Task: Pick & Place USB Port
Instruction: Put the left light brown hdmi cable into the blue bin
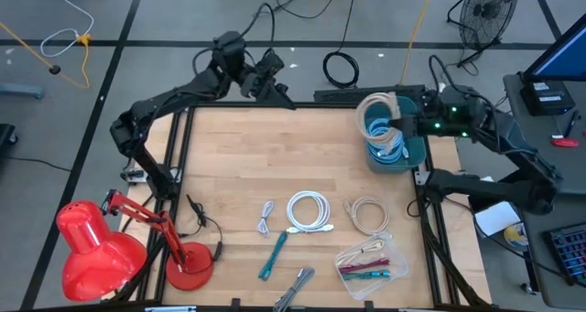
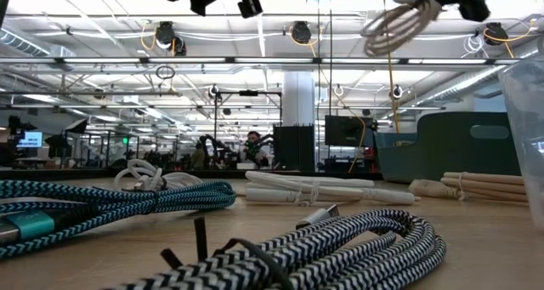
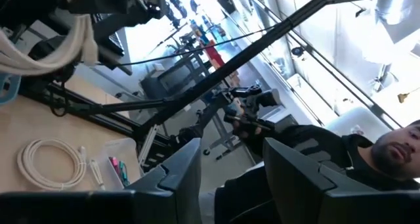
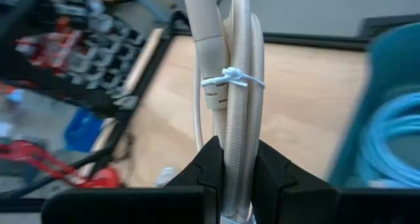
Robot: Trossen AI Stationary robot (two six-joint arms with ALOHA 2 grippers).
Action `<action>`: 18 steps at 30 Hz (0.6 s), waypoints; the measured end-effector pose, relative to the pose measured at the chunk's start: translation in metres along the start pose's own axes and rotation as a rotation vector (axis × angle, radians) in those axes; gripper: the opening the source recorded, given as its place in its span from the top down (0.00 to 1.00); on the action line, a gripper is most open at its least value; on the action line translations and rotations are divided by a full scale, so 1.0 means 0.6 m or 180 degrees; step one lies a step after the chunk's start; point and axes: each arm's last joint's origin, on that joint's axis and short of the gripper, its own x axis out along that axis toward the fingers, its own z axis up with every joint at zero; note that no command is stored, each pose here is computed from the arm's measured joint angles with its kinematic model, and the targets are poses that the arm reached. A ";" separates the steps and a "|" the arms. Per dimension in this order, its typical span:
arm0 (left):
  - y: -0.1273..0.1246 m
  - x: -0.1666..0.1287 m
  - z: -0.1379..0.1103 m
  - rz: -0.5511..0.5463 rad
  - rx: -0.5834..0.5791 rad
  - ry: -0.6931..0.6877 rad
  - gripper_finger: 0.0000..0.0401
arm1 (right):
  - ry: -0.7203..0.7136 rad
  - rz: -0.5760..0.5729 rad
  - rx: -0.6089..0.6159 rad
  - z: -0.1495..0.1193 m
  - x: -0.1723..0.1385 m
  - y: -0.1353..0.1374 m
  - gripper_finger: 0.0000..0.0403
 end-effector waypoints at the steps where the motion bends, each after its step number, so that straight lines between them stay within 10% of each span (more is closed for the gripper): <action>1: 0.000 0.002 -0.001 0.0006 0.0009 -0.0007 0.58 | -0.0001 -0.0088 -0.0021 0.000 -0.001 -0.006 0.92; 18: -0.004 0.039 -0.013 -0.0064 0.0078 0.0103 0.58 | 0.0350 -0.1385 0.0157 0.002 0.066 -0.100 0.92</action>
